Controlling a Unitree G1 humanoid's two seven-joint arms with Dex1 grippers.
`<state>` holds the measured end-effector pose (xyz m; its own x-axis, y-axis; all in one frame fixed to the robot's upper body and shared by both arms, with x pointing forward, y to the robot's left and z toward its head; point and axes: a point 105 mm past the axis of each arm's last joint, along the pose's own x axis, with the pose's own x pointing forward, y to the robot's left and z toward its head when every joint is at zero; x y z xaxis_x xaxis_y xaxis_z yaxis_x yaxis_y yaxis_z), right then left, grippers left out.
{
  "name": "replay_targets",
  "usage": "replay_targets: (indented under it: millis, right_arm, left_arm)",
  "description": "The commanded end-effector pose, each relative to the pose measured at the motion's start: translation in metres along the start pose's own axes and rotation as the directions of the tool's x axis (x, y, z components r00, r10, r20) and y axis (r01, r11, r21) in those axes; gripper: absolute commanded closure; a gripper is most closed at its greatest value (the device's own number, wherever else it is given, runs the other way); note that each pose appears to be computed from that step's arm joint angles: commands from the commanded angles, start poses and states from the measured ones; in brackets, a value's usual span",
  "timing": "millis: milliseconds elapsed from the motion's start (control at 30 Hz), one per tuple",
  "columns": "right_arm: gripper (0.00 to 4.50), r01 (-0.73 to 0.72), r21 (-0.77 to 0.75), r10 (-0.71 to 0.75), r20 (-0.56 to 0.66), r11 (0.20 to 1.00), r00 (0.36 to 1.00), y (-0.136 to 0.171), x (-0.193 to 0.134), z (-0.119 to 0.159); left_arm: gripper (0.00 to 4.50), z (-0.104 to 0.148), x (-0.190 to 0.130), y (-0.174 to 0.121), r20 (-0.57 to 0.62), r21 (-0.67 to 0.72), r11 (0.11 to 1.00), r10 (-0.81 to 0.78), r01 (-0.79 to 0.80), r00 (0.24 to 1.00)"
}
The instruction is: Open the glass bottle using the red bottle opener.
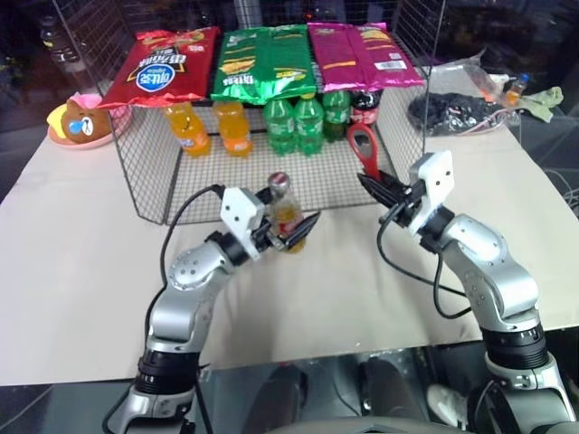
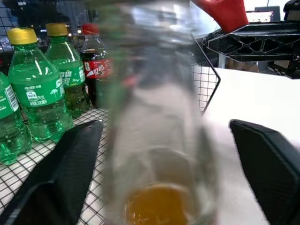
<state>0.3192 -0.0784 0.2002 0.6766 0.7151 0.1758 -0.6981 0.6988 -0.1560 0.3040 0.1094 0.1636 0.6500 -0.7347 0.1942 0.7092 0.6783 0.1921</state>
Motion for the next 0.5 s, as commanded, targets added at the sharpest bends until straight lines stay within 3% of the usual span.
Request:
replay_targets:
  millis: [33,500]
  right_arm:
    - [4.5,-0.018,-0.019,0.018,0.038,1.0,0.999,0.0037,-0.0009,0.0089]
    - [4.5,-0.033,-0.013,0.033,0.026,0.999,0.999,0.0013,0.0012,0.0059]
  left_arm:
    - [0.04,0.0241,-0.0028,-0.0009,0.11,0.017,1.0,0.008,-0.01,0.994]
    - [0.04,0.0221,-0.0069,0.0005,0.161,-0.068,0.996,0.061,-0.05,0.985]
